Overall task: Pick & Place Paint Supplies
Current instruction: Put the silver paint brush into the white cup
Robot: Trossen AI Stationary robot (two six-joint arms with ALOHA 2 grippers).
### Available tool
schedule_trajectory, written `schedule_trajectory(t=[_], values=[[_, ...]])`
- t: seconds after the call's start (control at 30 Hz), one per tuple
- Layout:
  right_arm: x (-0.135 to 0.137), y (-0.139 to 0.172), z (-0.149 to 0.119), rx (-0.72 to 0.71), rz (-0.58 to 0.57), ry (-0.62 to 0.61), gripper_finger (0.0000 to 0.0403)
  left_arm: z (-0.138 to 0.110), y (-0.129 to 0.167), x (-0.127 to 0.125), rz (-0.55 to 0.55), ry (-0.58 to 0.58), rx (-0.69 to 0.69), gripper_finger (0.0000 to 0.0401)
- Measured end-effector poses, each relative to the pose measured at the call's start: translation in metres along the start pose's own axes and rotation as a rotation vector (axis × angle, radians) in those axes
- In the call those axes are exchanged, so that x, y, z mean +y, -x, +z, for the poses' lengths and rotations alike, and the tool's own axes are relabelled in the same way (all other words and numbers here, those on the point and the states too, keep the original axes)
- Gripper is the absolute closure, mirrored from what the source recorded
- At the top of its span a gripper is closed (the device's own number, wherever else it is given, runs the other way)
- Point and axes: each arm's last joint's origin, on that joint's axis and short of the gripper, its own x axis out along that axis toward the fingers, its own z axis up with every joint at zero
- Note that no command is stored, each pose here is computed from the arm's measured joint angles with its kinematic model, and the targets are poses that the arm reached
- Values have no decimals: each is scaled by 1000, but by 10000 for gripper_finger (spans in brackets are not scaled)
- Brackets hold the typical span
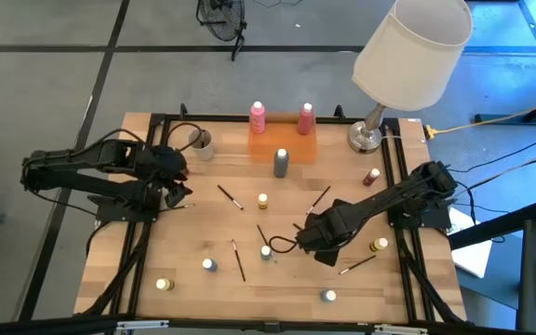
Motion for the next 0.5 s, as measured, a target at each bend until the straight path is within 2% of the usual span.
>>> schedule_trajectory(t=[0.27,0.5], values=[[10,-7,3,-19,122,-25,176,0,0,0,0,-2,1,150],[13,-8,5,-23,142,-92,176,0,0,0,-2,-3,3,150]])
